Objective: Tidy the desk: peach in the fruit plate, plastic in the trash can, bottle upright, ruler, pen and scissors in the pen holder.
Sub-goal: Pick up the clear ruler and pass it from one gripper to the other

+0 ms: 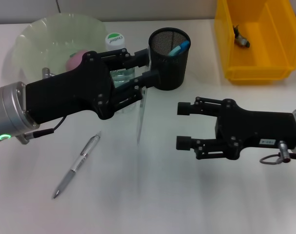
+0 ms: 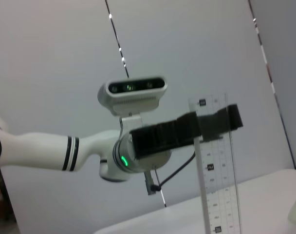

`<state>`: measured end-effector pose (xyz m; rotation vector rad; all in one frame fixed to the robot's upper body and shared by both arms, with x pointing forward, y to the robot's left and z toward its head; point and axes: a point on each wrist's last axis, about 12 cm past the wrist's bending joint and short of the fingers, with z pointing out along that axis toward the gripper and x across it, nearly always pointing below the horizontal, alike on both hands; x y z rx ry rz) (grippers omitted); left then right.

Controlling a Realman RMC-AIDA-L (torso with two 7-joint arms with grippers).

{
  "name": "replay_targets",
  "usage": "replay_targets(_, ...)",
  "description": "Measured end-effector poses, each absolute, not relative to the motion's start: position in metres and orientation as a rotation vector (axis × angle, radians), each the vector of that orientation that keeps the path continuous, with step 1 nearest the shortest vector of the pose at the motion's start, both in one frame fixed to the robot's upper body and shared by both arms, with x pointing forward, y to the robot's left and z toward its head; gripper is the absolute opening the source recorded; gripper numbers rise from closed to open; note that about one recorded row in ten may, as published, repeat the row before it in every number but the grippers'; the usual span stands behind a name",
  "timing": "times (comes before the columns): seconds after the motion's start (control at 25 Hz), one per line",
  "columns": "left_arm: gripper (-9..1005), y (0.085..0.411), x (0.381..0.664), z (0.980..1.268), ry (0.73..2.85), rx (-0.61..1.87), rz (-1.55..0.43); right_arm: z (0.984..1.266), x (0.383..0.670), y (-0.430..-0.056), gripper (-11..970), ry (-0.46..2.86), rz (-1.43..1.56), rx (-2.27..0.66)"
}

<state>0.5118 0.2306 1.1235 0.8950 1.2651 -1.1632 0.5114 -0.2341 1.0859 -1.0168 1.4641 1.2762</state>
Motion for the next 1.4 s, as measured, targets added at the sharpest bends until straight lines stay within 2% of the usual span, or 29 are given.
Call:
replay_targets(0.72,386,0.217,0.519,1.124,1.257,0.918,-1.207,1.094,0.533,-0.205,816,1.388,1.258,-1.034)
replay_targets(1.4,389,0.215,0.522,1.127,1.247,0.929,-1.206,1.091,0.534,-0.198,815,1.410,1.255,-1.086)
